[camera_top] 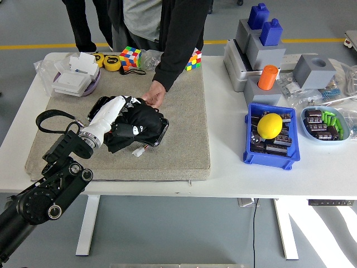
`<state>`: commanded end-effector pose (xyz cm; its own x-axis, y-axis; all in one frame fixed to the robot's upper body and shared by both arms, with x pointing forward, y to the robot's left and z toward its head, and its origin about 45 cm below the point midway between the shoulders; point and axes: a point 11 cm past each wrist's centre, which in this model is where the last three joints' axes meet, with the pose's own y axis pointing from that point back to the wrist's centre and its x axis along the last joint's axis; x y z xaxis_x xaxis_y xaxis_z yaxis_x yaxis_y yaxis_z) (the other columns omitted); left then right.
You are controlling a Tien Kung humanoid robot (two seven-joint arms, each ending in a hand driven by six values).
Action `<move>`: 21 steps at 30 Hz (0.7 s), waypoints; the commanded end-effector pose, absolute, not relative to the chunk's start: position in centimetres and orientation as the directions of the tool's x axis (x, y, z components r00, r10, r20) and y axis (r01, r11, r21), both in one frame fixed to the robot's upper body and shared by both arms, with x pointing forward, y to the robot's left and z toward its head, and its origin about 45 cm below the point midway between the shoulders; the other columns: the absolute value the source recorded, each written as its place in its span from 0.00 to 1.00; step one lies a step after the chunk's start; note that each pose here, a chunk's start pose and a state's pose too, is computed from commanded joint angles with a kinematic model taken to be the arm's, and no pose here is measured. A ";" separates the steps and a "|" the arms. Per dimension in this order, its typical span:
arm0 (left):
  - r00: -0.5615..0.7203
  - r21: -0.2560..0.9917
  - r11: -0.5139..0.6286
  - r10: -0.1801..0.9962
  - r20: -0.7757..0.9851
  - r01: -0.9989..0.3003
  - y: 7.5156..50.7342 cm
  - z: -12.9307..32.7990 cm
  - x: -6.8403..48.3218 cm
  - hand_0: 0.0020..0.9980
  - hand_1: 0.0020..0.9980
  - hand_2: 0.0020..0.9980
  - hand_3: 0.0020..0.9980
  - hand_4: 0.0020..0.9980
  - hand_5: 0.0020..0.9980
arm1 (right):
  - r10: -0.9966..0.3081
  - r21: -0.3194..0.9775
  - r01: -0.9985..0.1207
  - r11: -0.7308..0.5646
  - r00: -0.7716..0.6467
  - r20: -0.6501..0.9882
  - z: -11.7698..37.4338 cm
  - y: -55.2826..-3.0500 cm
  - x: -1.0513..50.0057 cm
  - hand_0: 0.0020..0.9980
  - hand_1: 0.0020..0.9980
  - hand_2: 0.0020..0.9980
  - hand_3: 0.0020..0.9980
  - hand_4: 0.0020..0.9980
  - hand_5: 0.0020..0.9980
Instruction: Pick the rag up,wipe the panel,place it on the desk
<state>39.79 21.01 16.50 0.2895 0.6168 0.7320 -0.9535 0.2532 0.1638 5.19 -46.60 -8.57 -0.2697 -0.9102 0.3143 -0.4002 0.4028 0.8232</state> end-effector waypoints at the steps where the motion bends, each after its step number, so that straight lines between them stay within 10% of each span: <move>1: 0.299 0.166 0.264 0.614 0.731 -0.950 20.6 16.4 39.7 0.23 0.36 0.42 0.56 0.75 0.00 | -0.910 0.823 -0.400 0.403 -0.271 0.314 -8.6 -46.6 5.2 0.59 0.57 0.48 0.52 0.90 0.37; 21: 0.270 0.156 0.236 0.601 0.752 -0.959 21.9 16.1 40.6 0.23 0.35 0.42 0.56 0.76 0.00 | -0.910 0.822 -0.403 0.402 -0.273 0.311 -8.6 -46.6 5.3 0.59 0.57 0.48 0.52 0.91 0.37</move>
